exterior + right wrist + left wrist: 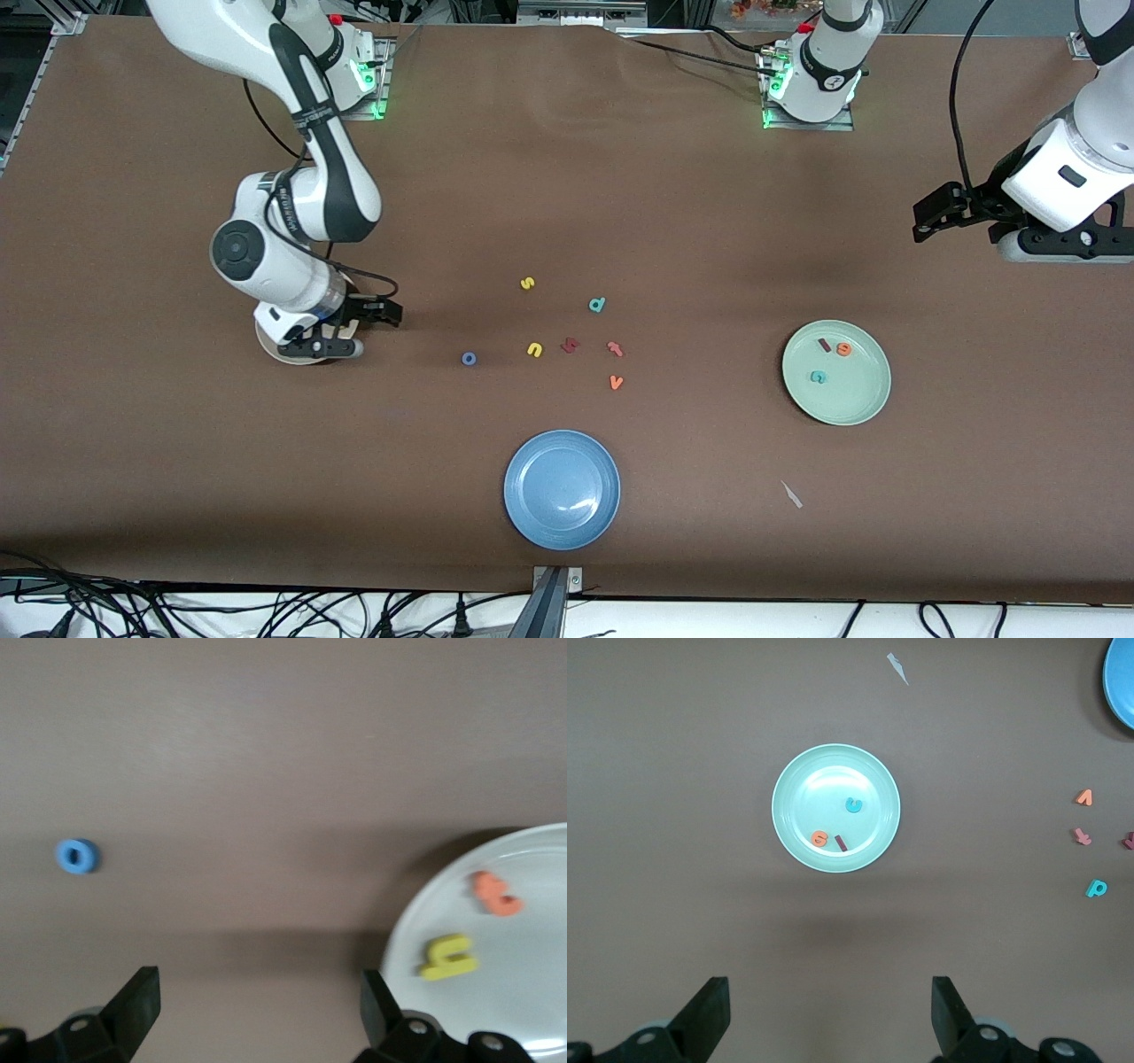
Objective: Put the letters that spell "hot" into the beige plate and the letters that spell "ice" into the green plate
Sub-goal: 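Reach the right gripper to the blue o ring and grasp it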
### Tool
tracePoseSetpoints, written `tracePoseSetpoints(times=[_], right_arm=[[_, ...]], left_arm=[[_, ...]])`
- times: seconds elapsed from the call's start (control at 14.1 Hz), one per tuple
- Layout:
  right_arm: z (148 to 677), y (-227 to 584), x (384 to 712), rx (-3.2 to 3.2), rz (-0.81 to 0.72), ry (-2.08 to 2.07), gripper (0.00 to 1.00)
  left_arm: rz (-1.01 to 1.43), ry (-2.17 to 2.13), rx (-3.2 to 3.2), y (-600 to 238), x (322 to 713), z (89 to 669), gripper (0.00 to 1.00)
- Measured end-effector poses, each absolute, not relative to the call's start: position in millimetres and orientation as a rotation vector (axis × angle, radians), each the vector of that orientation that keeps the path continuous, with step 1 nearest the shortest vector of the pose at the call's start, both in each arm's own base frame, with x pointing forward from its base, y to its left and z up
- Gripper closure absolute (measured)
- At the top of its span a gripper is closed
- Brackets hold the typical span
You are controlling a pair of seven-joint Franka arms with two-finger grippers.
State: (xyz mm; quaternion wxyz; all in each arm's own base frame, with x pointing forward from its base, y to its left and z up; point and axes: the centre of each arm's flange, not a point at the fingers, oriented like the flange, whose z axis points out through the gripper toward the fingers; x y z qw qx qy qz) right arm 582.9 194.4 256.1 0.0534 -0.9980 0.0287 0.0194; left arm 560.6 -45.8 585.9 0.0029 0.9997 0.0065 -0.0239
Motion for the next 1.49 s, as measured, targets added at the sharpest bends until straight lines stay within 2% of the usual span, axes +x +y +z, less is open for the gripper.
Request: tracePoseSetpoints(times=[0.43,1.14,1.28,1.35,1.49], right_arm=[[219,303,590,-3.065,0.034,0.177,0.0],[181,337,607,-3.094,0.005,0.096,0.01],[178,338,608,-3.097,0.004,0.084,0.04],[178,338,608,-3.097,0.003,0.072,0.11],[179,339,609,-3.097,0.001,0.052,0.32]], left_arm=[[-0.075,0.02,3.135,-46,561,587,0.0],[-0.071,0.019,3.135,-46,561,588,0.0],[-0.071,0.019,3.135,-46,561,588,0.0],[-0.071,0.019,3.135,-46,561,588,0.0],[-0.072,0.019,3.135,-46,561,588,0.0]])
